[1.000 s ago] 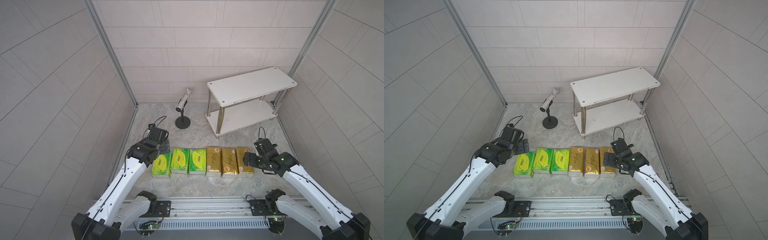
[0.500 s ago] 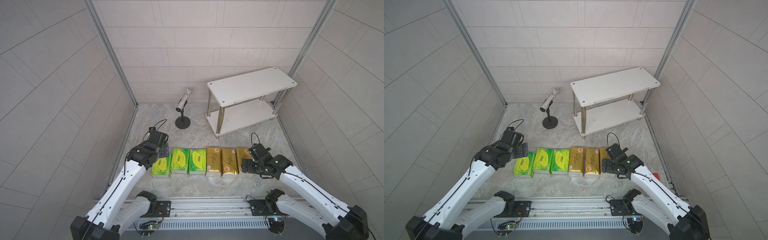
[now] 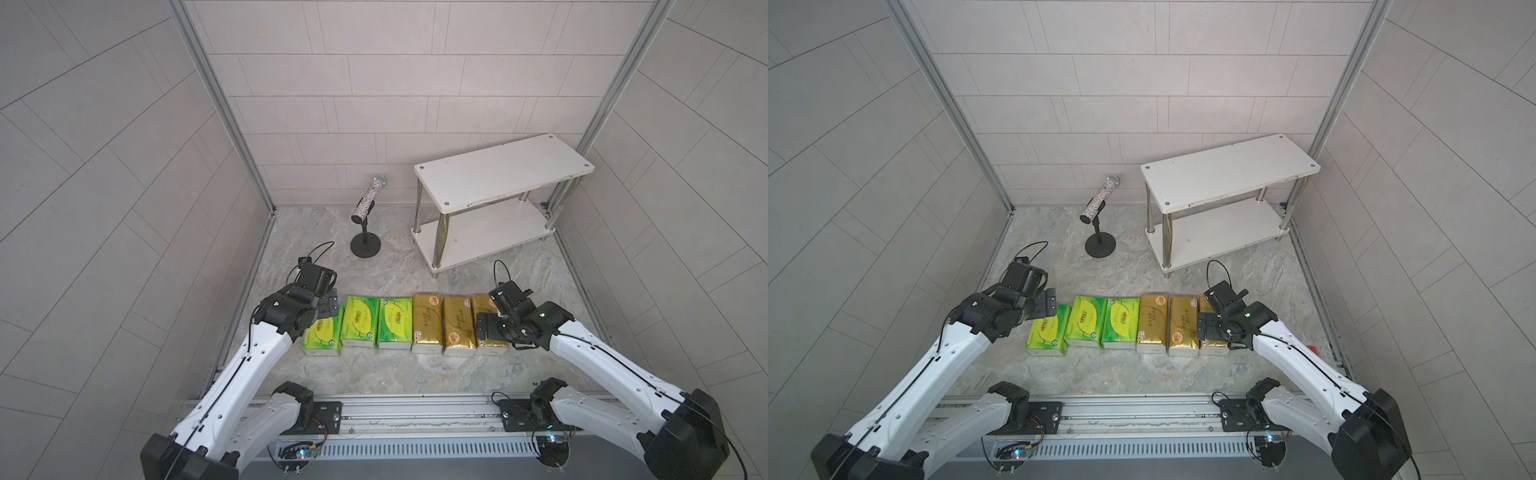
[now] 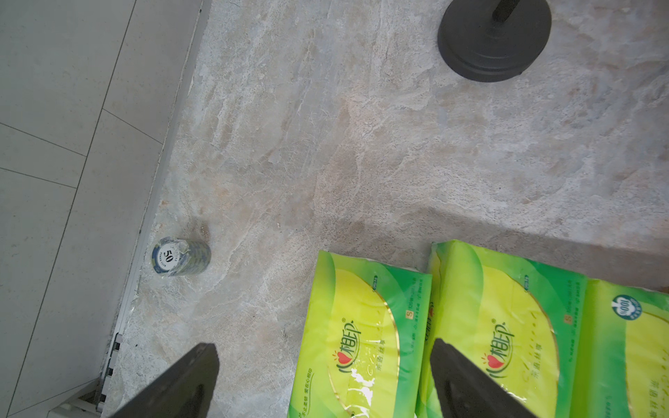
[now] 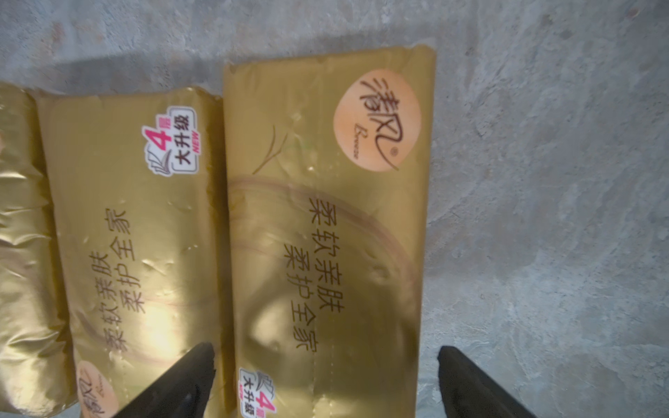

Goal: Place the tissue boxes on the shelf by color
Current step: Pick up the box of tissues from the center of the board.

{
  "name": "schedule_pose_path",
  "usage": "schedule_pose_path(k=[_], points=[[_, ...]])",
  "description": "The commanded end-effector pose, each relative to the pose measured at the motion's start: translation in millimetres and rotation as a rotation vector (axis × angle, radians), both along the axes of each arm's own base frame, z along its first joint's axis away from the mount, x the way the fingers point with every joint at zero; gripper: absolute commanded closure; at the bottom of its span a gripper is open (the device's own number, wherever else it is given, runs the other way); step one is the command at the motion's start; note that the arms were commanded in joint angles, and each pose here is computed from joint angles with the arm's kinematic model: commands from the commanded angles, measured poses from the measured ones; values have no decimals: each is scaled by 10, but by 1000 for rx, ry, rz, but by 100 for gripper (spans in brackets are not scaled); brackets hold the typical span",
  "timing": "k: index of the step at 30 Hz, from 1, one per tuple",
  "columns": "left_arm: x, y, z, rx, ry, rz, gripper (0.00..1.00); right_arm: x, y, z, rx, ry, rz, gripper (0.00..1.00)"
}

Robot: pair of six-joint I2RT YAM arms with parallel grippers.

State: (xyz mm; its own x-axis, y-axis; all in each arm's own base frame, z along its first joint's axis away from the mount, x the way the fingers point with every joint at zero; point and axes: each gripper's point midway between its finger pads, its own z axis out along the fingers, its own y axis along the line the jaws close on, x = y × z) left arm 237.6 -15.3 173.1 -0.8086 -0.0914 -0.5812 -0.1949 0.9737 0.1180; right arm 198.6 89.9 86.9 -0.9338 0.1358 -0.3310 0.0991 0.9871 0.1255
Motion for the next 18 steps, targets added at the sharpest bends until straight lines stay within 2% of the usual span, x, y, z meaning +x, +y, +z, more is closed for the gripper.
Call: schedule_pose_path(k=[1,6,11,18], points=[[-70,35,-57,11,25,14,0,-15,1,-42,-17,14,22,0],[-72,19,-9,-3,21,17,0,-78,-34,-141,-28,37,18,1],[-54,17,14,-8,15,26,0,-120,-133,-245,-75,56,-3,9],[-17,12,74,-7,9,31,0,104,-344,-40,-180,-42,-61,19]])
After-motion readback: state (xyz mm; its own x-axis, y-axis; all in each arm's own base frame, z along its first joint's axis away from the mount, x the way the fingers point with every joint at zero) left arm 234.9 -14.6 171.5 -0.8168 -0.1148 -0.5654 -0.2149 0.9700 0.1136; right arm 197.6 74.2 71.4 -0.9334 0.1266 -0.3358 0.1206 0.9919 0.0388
